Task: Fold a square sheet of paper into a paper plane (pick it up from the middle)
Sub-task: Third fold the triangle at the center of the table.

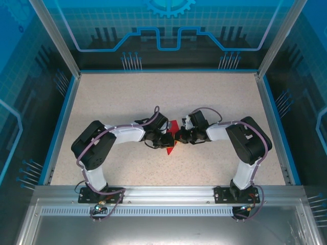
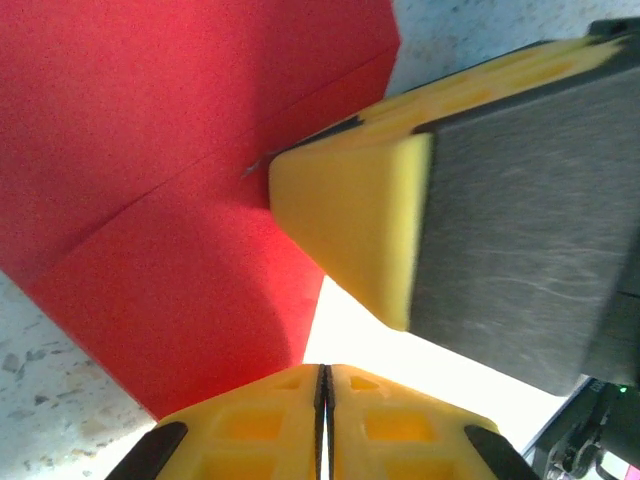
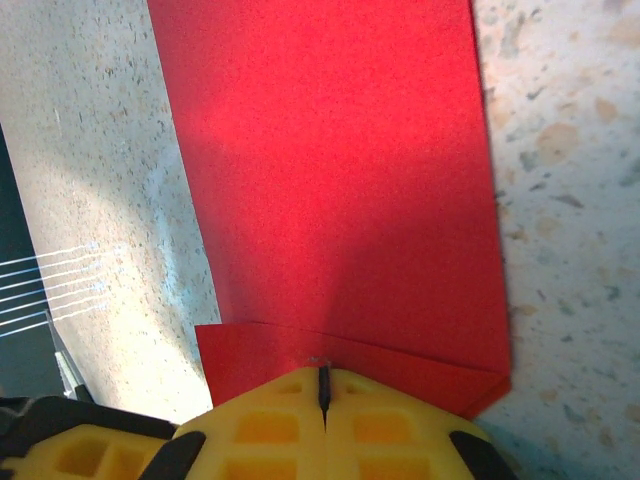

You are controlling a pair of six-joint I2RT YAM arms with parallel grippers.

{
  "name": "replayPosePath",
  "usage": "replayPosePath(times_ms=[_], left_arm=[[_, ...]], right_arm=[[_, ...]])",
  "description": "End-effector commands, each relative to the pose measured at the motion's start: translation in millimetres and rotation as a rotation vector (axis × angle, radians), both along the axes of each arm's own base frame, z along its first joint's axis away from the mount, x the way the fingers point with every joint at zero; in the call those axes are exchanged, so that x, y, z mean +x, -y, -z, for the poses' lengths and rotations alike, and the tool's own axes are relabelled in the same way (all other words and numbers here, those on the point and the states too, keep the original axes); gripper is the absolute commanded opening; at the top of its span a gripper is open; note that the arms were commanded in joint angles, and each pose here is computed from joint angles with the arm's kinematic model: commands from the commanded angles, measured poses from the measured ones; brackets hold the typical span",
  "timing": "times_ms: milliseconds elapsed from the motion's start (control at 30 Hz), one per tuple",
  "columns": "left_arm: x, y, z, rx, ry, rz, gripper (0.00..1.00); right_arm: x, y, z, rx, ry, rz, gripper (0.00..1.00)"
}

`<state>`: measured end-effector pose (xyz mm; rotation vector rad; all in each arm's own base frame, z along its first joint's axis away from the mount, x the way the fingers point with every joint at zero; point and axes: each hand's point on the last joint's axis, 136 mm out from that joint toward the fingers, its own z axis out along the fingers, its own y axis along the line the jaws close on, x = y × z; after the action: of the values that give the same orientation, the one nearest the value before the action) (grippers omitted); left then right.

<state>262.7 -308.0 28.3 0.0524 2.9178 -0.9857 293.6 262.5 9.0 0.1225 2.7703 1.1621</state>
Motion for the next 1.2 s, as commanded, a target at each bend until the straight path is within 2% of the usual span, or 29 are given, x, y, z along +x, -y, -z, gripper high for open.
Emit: replayPosePath(times_ms=[0,167,400,1167], left_arm=[[-9.3,3.4,9.0,0.008,-0.053,0.012,0.12],[-13.2,-0.6,21.5,0.028,-0.075,0.006,0.11],[-34.4,-17.7,32.3,0.074,-0.113,0.039,0.11],[-67.4,-26.1,28.0,0.082,-0.107,0.106,0.11]], right_arm=[[-22.9,29.8,49.6,-0.165,-0.132,0.042,0.00],[-23.9,30.9,52.4,-0.169,-0.139,0.043,0.00],[-25.0,33.6,56.7,-0.191,-0.154,0.046,0.00],[-28.5,38.2,67.9,-0.216,-0.192,0.052,0.00]])
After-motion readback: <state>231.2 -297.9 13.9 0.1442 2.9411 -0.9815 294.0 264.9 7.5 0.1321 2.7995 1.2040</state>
